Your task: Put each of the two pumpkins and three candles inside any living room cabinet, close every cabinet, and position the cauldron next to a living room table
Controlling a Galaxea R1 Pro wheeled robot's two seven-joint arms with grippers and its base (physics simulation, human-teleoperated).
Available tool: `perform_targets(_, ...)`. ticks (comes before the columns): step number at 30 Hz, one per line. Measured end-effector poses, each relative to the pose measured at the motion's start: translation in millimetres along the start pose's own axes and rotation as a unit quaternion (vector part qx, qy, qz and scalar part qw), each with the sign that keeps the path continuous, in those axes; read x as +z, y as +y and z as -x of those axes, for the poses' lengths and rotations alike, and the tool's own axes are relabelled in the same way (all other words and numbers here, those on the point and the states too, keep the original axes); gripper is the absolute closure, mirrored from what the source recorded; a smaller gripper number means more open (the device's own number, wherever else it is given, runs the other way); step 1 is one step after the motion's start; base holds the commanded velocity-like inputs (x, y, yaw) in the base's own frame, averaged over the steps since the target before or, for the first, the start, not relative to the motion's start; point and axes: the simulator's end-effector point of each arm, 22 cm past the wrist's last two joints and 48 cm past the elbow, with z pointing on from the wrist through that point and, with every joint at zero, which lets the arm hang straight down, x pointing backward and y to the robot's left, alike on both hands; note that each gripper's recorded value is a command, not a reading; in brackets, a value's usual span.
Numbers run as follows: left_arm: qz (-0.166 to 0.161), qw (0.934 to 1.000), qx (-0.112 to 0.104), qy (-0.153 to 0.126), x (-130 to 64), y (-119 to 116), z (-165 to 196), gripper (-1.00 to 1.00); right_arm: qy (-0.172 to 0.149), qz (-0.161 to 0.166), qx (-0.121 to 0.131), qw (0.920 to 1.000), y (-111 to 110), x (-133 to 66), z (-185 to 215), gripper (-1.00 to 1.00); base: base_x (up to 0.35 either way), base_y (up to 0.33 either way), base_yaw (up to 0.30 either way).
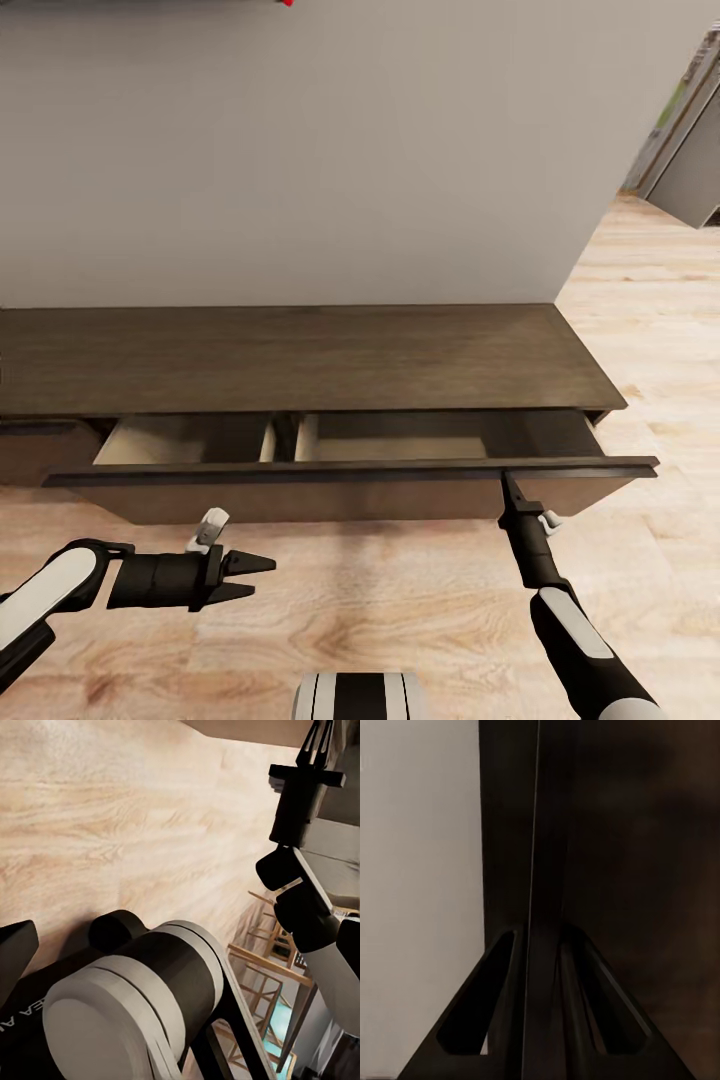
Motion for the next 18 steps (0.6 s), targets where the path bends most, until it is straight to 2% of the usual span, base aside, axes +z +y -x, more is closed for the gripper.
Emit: perform_targets(18,0.000,1.0000,0.000,0.000,-0.3,0.2,0.2,-1.00,-0.001,0.001,0.001,1.0000,-0.1,-0.3,0.8,1.00,-0.144,0.000,0.000)
